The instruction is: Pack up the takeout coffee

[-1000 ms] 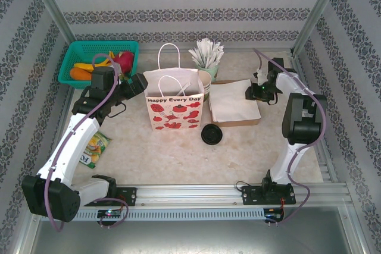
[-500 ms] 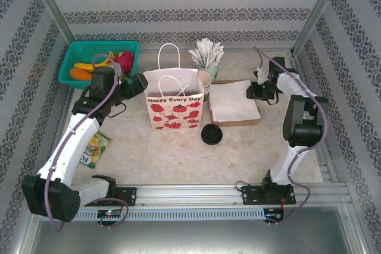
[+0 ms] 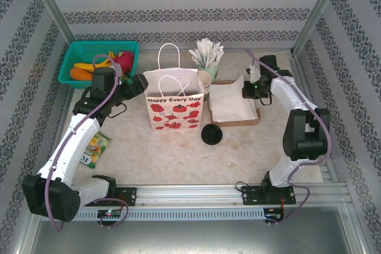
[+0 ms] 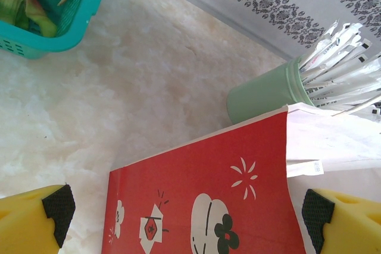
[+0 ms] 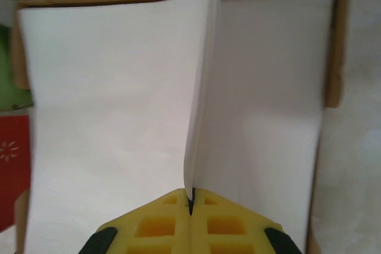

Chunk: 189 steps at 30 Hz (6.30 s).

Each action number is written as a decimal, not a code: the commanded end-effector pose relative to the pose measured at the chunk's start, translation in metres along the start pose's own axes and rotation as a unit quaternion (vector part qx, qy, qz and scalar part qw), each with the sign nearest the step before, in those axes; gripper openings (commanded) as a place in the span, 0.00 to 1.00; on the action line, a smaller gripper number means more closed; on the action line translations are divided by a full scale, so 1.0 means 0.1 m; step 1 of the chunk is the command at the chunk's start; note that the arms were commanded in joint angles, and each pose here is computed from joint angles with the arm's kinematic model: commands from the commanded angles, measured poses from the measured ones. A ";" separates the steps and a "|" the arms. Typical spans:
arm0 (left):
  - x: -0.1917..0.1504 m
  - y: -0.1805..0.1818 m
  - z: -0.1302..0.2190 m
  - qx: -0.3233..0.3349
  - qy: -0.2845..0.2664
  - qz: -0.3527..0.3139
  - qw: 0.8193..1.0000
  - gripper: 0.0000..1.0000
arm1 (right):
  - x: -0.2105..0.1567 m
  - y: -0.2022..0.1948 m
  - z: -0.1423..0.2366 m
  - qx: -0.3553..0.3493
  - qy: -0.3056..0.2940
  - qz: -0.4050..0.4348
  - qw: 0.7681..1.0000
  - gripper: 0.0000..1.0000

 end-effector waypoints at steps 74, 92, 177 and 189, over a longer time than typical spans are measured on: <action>0.02 -0.03 -0.09 -0.018 0.001 0.013 1.000 1.00 | -0.11 -1.02 -0.14 -0.045 0.033 -0.192 0.980 0.53; 0.03 -0.04 -0.08 -0.016 0.001 0.017 1.000 1.00 | -0.13 -0.95 -0.28 0.159 0.027 -0.272 0.949 0.84; 0.64 -2.20 0.90 -0.346 -0.099 -0.613 0.703 0.00 | 0.23 2.33 2.55 0.370 -0.282 0.291 0.836 0.98; 0.57 -2.17 1.03 -0.399 -0.102 -0.635 0.654 0.00 | 0.16 3.06 2.62 0.474 -0.250 0.421 0.732 0.98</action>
Point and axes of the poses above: each hand's point on the last joint's axis, 136 mm out from that joint toward the fingers, its own z axis back along the fingers, its own y axis along the line the jaws close on, x = y × z, the point moved 2 cm from there along z, back along the fingers, and after that the axes turned 7 degrees about -z, right-handed, at the moved point
